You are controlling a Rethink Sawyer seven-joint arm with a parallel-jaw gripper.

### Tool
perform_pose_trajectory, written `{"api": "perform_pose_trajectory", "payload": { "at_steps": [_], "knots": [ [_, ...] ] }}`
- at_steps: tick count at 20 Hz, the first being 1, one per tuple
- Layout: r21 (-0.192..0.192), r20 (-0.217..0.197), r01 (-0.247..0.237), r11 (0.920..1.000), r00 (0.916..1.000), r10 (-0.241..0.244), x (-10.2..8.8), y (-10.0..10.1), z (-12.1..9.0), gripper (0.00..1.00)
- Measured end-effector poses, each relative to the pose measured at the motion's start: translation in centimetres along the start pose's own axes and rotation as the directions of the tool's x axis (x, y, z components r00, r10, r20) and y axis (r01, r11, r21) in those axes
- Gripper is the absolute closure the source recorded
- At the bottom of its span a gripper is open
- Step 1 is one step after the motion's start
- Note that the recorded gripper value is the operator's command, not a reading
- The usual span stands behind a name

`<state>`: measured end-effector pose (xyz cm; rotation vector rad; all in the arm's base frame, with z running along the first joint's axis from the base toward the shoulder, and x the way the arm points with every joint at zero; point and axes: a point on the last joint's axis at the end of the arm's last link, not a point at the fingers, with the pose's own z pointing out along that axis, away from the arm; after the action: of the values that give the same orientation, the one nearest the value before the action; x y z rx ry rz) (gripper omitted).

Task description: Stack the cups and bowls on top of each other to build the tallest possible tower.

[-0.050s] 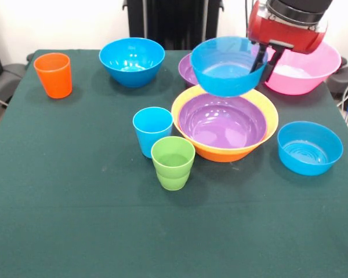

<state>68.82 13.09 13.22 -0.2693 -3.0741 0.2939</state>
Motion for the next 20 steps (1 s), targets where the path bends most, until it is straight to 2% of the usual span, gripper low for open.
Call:
{"api": "perform_pose_trajectory", "payload": {
  "at_steps": [10, 14, 20],
  "knots": [
    [0.056, 0.008, -0.021, 0.9982, 0.9998, 0.021, -1.6, -5.5, 1.2, 1.00],
    [0.069, 0.008, -0.020, 0.9974, 0.9998, 0.020, -1.7, -6.4, 1.5, 1.00],
    [0.080, 0.011, -0.006, 0.9968, 0.9999, 0.005, -1.6, -6.3, 1.5, 1.00]
  ]
}}
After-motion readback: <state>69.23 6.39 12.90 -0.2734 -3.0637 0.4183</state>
